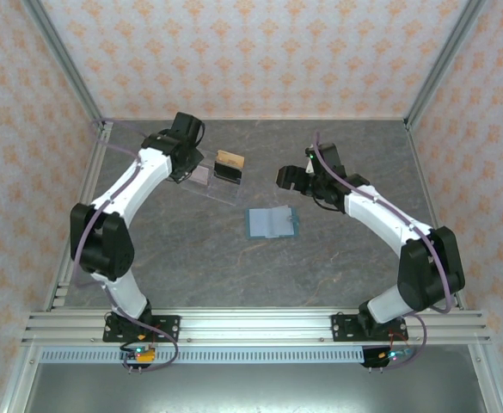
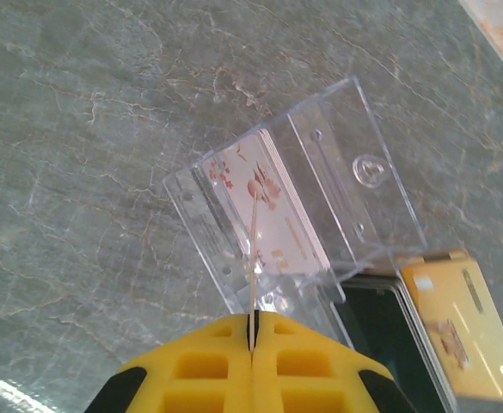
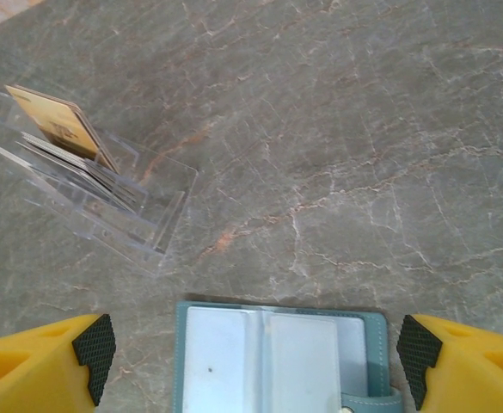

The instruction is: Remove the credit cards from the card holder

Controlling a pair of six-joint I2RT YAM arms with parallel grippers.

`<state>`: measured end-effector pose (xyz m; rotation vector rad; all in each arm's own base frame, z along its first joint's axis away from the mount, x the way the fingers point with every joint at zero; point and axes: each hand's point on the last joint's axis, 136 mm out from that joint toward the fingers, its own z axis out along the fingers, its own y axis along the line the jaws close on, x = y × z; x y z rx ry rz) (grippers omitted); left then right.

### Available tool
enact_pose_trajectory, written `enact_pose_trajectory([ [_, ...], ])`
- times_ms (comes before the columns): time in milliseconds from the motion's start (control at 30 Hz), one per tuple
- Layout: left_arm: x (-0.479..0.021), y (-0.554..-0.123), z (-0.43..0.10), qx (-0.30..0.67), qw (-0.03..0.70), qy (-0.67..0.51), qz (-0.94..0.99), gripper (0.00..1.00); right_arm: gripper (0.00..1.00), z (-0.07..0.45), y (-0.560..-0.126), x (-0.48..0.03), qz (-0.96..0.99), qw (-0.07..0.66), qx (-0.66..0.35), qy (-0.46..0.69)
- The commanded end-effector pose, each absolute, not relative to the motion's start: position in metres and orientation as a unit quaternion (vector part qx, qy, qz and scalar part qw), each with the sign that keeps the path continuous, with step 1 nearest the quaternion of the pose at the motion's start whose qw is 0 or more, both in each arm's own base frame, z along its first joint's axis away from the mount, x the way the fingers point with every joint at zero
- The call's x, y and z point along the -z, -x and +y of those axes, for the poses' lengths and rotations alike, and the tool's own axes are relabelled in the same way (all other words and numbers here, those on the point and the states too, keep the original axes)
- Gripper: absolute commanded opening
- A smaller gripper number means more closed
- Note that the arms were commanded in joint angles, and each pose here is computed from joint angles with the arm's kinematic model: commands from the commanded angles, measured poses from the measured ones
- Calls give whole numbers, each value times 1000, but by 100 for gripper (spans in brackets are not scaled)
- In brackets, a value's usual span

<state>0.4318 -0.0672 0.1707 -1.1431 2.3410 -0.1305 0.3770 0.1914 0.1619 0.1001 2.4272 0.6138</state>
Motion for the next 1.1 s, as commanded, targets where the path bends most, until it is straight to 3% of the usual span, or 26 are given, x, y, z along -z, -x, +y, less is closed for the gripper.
enact_pose_trajectory([
  [0,-170,-437,-49,16,268,488,830,2,87,181,-373,-168,920,330,-210,-30],
  [533,-120,-459,-52,3,238,567,789,3,88,176,-374,-166,921,336,-195,-29],
  [1067,-107,-472,-54,-3,231,575,785,3,87,177,-374,-167,921,334,-198,-27],
])
